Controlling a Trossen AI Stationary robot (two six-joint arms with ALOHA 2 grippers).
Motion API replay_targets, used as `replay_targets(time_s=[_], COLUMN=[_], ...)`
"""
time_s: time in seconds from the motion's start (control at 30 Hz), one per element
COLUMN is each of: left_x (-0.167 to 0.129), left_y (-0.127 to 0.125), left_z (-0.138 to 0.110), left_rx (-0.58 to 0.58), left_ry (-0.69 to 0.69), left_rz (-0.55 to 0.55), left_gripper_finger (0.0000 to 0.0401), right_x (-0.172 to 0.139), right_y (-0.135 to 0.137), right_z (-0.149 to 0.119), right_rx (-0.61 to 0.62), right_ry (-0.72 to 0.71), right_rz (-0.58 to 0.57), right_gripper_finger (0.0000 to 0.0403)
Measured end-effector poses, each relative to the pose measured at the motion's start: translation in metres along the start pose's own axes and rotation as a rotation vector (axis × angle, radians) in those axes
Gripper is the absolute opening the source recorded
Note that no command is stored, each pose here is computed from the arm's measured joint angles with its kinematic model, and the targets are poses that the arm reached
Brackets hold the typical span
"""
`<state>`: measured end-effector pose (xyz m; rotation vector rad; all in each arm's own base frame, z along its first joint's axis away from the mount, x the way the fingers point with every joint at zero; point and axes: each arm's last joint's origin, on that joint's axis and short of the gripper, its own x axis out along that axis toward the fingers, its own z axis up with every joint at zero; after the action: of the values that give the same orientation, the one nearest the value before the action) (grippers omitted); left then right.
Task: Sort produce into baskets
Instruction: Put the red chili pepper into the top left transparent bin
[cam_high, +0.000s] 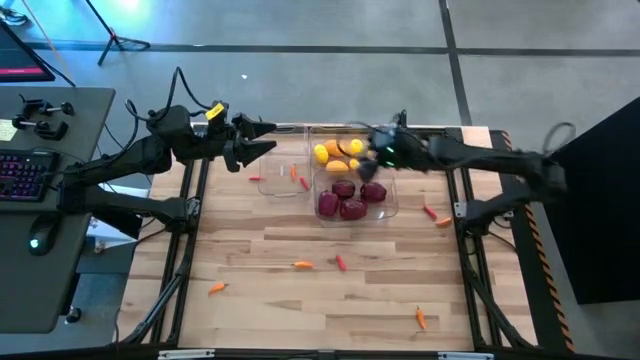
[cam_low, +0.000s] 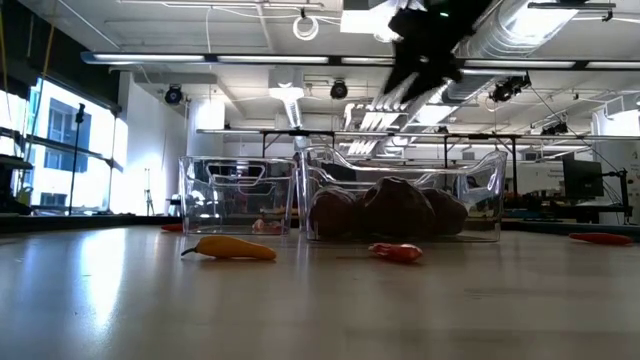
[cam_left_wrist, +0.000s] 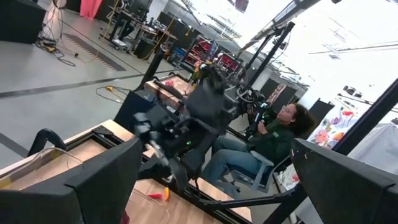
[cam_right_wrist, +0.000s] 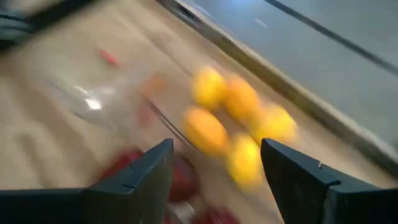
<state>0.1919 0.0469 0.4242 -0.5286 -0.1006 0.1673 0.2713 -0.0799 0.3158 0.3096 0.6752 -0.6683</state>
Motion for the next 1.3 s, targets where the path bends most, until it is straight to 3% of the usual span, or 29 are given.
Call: replay_targets(time_s=[0.23, 0.33, 0.43, 0.7, 1.13, 1.3], left_x=[0.0, 0.0, 0.0, 0.0, 0.0, 0.0], left_y=[0.0, 0.001, 0.001, 0.001, 0.001, 0.001], left_z=[0.0, 0.001, 0.001, 0.001, 0.001, 0.001], left_rx=[0.0, 0.0, 0.0, -0.007, -0.035, -0.035], left_ry=[-0.005, -0.016, -0.018, -0.017, -0.018, -0.018], left_rz=[0.006, 0.024, 0.027, 0.026, 0.025, 0.025], left_gripper_finger=[0.0397, 0.0397, 0.0397, 0.0397, 0.0397, 0.0397], right_x=[-0.055, -0.071, -0.071, -0.038, -0.003, 0.011], right_y=[-0.062, -0.078, -0.083, -0.082, -0.074, -0.074], right_z=[-0.104, -0.13, -0.141, -0.159, -0.165, -0.18], right_rx=[0.444, 0.565, 0.61, 0.523, 0.348, 0.359], right_ry=[0.294, 0.381, 0.437, 0.66, 0.863, 0.888], right_rz=[-0.282, -0.336, -0.304, -0.313, -0.338, -0.305], right_gripper_finger=[0.0218, 0.0216, 0.0216, 0.0215, 0.0215, 0.0215])
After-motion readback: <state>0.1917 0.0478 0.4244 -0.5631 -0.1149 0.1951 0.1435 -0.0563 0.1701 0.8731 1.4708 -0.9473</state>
